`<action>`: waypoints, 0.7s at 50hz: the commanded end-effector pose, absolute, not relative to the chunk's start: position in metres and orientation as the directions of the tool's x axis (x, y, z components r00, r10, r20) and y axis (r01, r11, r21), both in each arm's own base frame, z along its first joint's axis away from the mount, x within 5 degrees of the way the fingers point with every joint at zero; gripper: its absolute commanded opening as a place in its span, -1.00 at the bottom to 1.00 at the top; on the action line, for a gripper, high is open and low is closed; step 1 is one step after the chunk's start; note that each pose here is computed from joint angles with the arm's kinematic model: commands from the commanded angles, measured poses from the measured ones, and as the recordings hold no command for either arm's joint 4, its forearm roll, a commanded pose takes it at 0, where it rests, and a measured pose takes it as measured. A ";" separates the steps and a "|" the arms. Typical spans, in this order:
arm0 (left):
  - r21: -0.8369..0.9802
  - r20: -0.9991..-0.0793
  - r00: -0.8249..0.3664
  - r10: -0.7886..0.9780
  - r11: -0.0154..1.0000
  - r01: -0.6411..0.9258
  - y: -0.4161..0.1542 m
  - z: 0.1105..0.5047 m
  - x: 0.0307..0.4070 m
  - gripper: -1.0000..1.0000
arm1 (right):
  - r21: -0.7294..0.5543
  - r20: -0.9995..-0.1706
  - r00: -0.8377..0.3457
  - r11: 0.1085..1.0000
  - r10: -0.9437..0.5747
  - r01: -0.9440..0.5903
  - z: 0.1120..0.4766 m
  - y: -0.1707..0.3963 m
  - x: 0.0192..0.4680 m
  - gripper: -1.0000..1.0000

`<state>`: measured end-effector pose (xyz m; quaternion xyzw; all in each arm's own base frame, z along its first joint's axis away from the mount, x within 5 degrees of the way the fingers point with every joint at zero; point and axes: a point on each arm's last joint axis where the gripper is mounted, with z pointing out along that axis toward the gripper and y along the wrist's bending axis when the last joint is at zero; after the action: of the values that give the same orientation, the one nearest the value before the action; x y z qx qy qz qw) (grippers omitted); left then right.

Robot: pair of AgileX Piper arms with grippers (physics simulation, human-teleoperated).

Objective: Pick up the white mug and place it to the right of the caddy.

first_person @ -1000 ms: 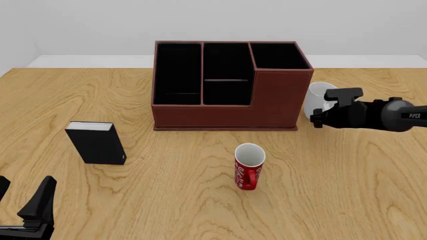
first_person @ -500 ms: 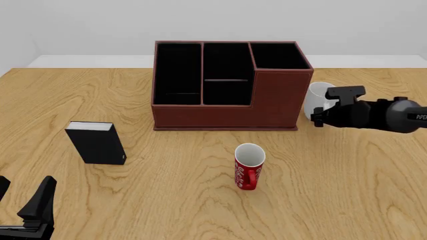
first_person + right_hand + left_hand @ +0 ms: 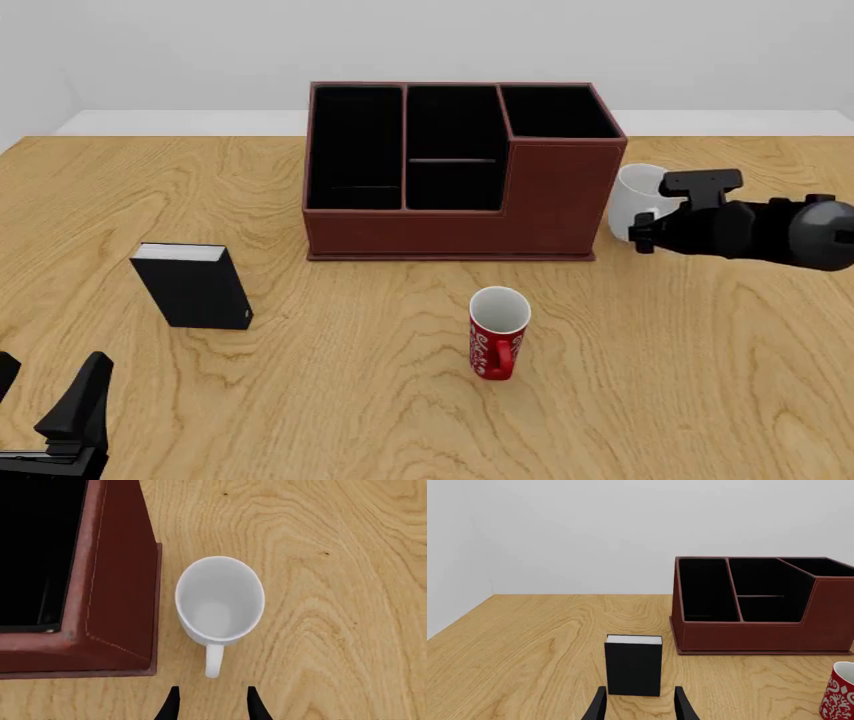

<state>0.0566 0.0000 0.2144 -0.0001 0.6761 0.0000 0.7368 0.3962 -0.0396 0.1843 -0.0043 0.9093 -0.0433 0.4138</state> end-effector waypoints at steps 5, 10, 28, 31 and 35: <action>0.000 -0.996 0.086 0.000 1.000 0.000 0.000 0.214 0.057 1.00 | -0.078 -0.764 -0.644 0.997 -0.044 0.025 0.193 -0.035 0.388 1.00; 0.000 -0.996 0.086 0.000 1.000 0.000 0.000 0.214 0.057 1.00 | -0.076 -0.769 -0.638 0.997 -0.043 0.024 0.197 -0.034 0.386 1.00; 0.000 -0.996 0.086 0.000 1.000 0.000 0.000 0.214 0.057 1.00 | -0.080 -0.785 -0.617 0.996 -0.048 0.024 0.212 -0.033 0.376 1.00; 0.000 -0.996 0.086 0.000 1.000 0.000 0.000 0.214 0.057 1.00 | -0.081 -0.786 -0.616 0.996 -0.048 0.026 0.213 -0.033 0.375 1.00; 0.000 -0.996 0.086 0.000 1.000 0.000 0.000 0.214 0.057 1.00 | -0.079 -0.790 -0.611 0.997 -0.048 0.024 0.216 -0.032 0.373 1.00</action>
<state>0.0566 0.0000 0.2144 0.0000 0.6761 0.0000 0.7368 0.3778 -0.0328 0.2096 -0.0064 0.8992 -0.0410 0.4356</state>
